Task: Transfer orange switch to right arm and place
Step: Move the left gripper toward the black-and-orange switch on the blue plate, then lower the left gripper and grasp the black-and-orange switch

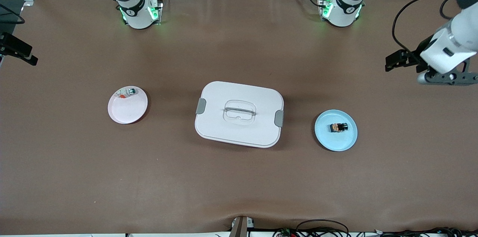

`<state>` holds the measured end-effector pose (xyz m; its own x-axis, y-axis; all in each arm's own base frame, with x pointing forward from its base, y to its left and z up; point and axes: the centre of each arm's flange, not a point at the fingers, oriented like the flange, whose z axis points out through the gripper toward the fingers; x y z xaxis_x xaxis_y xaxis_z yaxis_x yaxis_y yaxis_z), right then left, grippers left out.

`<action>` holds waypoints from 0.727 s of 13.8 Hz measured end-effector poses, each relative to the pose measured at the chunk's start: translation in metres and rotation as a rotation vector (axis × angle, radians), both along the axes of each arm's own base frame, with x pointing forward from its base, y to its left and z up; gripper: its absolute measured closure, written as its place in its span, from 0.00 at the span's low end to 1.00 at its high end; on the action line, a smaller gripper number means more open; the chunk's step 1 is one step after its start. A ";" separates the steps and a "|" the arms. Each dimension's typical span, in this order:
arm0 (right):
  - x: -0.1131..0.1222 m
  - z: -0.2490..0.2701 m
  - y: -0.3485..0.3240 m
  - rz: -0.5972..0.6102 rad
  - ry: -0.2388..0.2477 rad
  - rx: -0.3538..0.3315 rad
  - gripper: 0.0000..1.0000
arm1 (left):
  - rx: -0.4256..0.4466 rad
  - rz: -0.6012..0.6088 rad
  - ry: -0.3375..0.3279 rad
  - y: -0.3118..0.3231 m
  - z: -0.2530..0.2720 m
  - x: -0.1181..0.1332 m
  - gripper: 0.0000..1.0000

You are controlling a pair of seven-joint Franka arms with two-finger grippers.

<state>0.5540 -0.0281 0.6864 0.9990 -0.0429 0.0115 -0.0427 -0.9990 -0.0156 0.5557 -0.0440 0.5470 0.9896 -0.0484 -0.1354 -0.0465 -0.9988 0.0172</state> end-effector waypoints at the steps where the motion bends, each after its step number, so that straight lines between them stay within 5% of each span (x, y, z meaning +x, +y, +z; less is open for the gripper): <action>1: 0.000 0.000 0.000 0.000 -0.001 0.000 0.00 | 0.000 0.000 0.004 0.000 -0.012 0.007 0.00; 10: 0.000 0.000 0.000 0.000 -0.002 0.000 0.00 | 0.000 0.039 -0.025 -0.019 -0.131 0.052 0.00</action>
<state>0.5541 -0.0283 0.6867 0.9990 -0.0433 0.0134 -0.0431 -0.9990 -0.0156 0.6072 -0.0630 0.4157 0.9938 -0.0101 -0.1110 -0.0084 -0.9998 0.0165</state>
